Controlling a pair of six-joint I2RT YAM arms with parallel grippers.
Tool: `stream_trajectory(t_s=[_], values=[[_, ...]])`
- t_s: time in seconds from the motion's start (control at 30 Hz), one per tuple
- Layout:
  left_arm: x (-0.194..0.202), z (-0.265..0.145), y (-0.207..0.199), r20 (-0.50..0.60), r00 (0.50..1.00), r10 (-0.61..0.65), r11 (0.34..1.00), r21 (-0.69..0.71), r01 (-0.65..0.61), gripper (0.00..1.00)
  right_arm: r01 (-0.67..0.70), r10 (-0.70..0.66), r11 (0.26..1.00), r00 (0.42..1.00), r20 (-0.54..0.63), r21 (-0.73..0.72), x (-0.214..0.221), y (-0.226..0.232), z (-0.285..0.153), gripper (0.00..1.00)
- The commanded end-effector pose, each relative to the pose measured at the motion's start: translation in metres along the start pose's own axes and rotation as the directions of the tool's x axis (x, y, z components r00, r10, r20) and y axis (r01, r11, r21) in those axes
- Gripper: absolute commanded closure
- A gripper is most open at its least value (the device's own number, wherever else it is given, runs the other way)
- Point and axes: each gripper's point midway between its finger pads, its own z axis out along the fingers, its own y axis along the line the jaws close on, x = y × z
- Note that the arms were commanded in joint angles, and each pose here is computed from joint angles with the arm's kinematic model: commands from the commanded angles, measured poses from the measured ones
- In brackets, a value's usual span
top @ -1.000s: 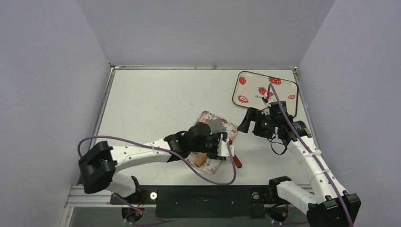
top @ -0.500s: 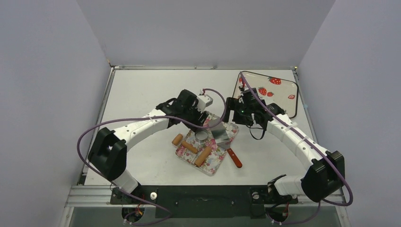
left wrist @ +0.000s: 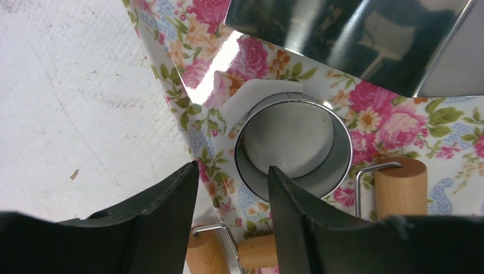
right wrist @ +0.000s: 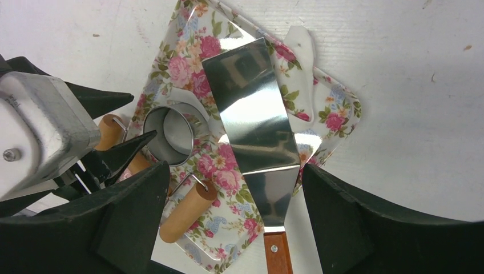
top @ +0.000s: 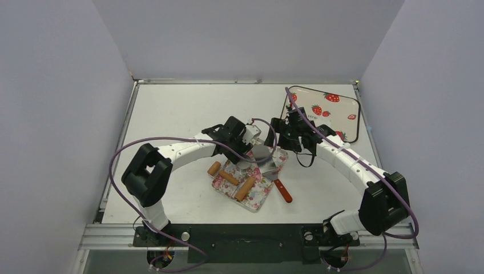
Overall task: Roll out the dumpling wrappers from the dough
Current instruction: Pick up the dumpling mold from the work surface, then pick up the spatula from the center of the board.
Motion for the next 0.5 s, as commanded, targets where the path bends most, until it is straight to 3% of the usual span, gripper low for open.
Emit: stream_trajectory(t_s=[0.0,0.17,0.23,0.27,0.47], values=[[-0.007,0.013,0.011,0.05,0.997,0.052,0.996,-0.07,-0.049,0.61,-0.005,0.007,0.999,0.999,0.037,-0.035,-0.007,0.008,-0.001,0.19],[-0.015,0.019,0.001,0.075,0.995,0.068,0.997,-0.048,-0.064,0.75,-0.004,0.006,0.999,1.0,0.03,-0.041,-0.008,0.012,-0.001,0.19],[-0.016,0.02,-0.005,0.076,0.994,0.073,0.997,-0.03,-0.071,0.96,-0.008,0.01,0.999,0.999,0.037,-0.046,-0.01,0.013,-0.003,0.2],[-0.015,0.019,-0.007,0.074,0.995,0.07,0.997,-0.021,-0.069,0.99,-0.009,0.011,0.999,0.999,0.039,-0.046,-0.01,0.013,-0.004,0.2],[-0.021,-0.012,0.0,0.041,0.997,0.058,0.998,-0.002,-0.058,1.0,0.002,-0.001,1.0,0.999,0.04,-0.029,-0.005,0.007,-0.01,0.2]])
